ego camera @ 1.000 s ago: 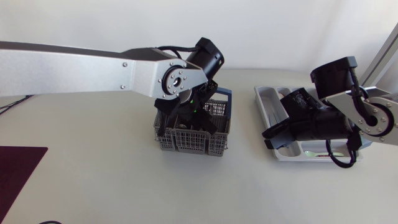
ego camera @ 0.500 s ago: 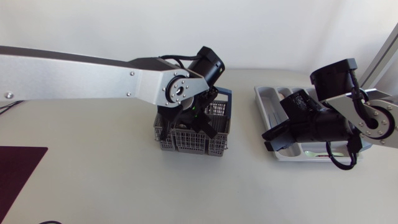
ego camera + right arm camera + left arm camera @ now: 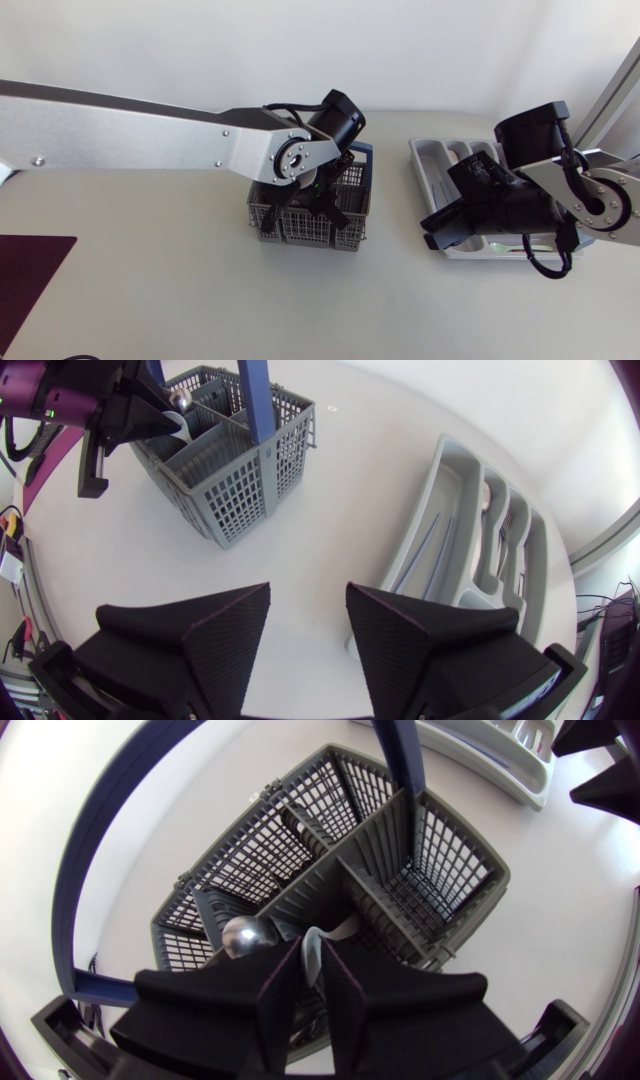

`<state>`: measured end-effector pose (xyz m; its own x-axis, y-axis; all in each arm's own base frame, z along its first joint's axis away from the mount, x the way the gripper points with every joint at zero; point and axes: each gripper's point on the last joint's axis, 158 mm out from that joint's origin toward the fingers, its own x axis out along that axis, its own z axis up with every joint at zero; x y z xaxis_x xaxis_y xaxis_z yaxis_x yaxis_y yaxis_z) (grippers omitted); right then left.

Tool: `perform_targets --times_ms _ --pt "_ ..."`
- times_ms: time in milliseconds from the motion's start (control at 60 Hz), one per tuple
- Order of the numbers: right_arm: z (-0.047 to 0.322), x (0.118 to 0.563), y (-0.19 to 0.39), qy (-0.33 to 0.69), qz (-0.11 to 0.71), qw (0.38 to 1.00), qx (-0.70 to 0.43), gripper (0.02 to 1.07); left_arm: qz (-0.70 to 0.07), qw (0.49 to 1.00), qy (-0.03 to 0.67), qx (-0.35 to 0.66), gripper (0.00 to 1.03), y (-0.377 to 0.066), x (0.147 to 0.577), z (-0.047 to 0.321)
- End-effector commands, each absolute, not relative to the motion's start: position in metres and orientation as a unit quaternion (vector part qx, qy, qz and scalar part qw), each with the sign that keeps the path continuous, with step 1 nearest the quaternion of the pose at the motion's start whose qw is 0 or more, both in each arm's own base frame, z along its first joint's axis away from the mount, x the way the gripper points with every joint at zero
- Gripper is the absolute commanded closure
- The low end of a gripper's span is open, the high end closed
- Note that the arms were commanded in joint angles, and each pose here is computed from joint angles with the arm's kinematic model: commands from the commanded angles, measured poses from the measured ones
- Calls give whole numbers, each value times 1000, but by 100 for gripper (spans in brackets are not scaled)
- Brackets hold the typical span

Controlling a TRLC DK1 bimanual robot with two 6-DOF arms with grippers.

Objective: Sort the cutlery from the basket into the organizer compartments.

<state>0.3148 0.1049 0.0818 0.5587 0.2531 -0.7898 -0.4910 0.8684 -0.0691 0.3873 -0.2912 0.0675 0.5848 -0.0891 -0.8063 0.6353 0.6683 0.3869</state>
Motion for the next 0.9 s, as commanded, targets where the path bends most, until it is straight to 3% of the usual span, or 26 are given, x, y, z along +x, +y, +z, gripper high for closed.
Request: perform_targets --times_ms 0,350,883 --pt "78 311 106 420 212 871 -139 50 -222 808 409 362 96 -289 381 48" --pt "78 308 110 417 216 871 -147 50 -222 812 379 384 100 -292 375 69" --pt "114 291 141 308 272 887 -210 47 -220 861 264 375 100 -287 357 193"
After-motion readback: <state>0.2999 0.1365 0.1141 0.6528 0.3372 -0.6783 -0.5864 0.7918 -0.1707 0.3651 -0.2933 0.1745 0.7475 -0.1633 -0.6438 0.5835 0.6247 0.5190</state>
